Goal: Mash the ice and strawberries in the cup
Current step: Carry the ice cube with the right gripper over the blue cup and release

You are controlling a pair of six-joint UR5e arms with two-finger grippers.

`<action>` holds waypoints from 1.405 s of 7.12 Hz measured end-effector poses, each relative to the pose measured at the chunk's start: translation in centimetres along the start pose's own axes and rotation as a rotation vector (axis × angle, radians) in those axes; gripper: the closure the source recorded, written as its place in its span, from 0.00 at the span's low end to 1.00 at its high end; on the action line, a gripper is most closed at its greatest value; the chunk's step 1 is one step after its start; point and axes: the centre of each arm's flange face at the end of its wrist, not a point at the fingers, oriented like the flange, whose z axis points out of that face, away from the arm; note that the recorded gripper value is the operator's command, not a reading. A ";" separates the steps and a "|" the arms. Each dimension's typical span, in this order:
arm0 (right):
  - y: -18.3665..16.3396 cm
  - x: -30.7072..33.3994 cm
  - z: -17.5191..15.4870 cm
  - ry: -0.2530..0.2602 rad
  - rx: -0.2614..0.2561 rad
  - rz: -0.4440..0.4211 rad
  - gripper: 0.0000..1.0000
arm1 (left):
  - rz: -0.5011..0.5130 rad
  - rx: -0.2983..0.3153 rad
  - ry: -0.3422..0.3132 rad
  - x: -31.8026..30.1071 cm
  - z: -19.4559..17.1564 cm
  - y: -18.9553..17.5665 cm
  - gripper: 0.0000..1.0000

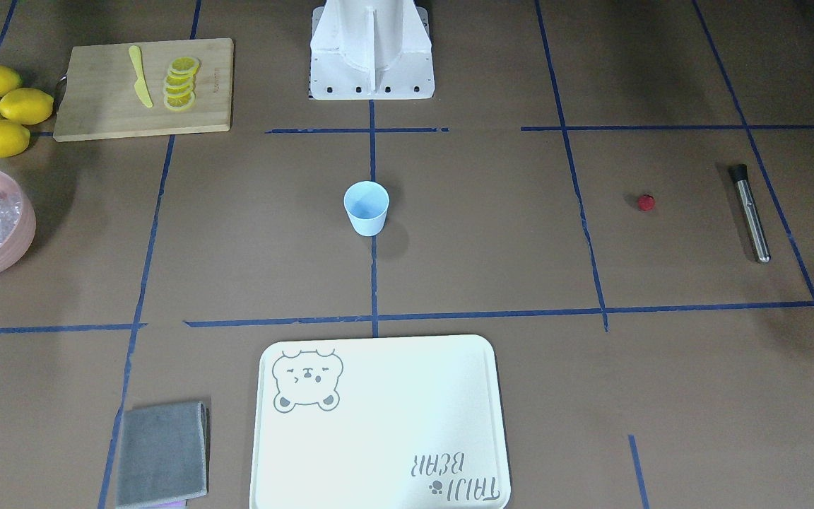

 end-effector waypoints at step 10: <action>-12.9 -45.3 4.1 -0.065 0.111 0.193 0.92 | 0.030 0.018 -0.002 1.1 -0.8 -0.8 0.00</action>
